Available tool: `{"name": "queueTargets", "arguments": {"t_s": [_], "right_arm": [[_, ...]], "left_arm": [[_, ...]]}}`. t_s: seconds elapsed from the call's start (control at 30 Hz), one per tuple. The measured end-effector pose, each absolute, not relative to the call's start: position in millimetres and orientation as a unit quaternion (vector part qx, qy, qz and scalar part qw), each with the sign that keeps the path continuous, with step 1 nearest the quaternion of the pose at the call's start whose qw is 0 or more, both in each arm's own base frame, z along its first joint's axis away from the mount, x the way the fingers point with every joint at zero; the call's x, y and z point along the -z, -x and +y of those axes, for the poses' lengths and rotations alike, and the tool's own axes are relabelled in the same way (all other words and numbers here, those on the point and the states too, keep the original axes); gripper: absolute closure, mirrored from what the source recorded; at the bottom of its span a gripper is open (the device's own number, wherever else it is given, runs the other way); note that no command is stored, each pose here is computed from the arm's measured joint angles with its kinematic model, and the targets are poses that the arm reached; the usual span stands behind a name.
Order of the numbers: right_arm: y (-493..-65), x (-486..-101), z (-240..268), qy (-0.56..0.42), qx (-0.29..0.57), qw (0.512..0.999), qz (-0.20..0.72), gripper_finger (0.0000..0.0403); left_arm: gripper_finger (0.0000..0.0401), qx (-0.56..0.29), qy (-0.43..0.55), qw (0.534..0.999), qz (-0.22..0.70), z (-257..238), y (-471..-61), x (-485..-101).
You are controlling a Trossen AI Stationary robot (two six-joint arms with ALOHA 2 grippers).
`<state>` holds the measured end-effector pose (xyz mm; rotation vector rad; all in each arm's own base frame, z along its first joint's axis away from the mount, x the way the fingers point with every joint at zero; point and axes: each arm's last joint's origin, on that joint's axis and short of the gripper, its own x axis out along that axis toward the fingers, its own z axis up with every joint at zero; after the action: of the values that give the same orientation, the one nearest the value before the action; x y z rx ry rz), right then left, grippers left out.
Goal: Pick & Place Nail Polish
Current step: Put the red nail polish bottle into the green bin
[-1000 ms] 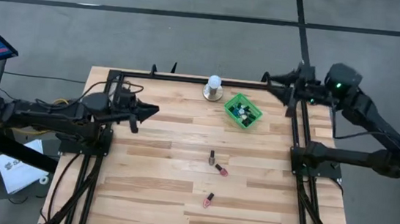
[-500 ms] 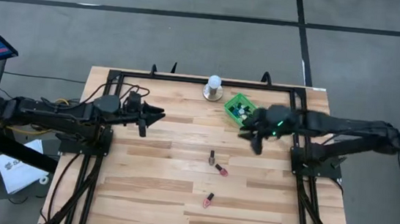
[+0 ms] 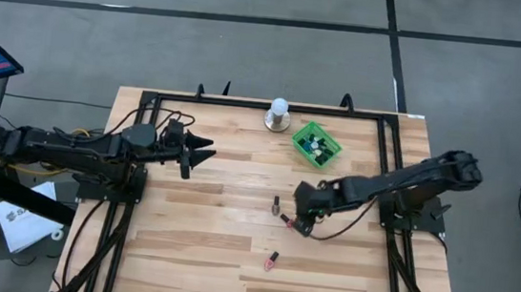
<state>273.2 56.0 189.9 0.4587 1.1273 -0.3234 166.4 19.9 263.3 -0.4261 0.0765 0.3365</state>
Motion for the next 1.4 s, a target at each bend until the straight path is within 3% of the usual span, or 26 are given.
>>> {"name": "queueTargets", "arguments": {"t_s": [0.2,0.63,0.77,0.97,1.03,1.3,1.4], "right_arm": [[-301.8,-172.7,70.9,-0.202,0.155,0.793,0.553,0.0165],[-333.3,-125.1,82.3,-0.15,0.168,0.739,0.635,0.0185],[-333.4,-124.3,82.4,-0.151,0.167,0.735,0.639,0.0229],[-331.5,-124.0,81.9,-0.149,0.168,0.728,0.648,0.0365],[-331.9,-123.9,82.5,-0.141,0.158,0.731,0.649,0.0392],[-335.4,-128.5,83.4,-0.111,0.131,0.735,0.656,0.04],[-336.4,-135.2,82.0,-0.101,0.126,0.734,0.659,0.0385]], "left_arm": [[0.0178,-0.166,0.21,0.963,0.038,19.9,-166.4,-263.3],[0.0164,-0.153,0.212,0.964,0.044,19.1,-166.6,-262.7],[0.017,-0.135,0.213,0.966,0.048,18.1,-166.8,-262.6],[0.0176,-0.133,0.214,0.967,0.049,18.0,-166.9,-262.6],[0.0175,-0.133,0.214,0.967,0.049,18.0,-166.9,-262.6],[0.0177,-0.133,0.214,0.967,0.049,18.0,-166.9,-262.6],[0.0178,-0.133,0.214,0.967,0.049,18.0,-166.9,-262.6]]}}
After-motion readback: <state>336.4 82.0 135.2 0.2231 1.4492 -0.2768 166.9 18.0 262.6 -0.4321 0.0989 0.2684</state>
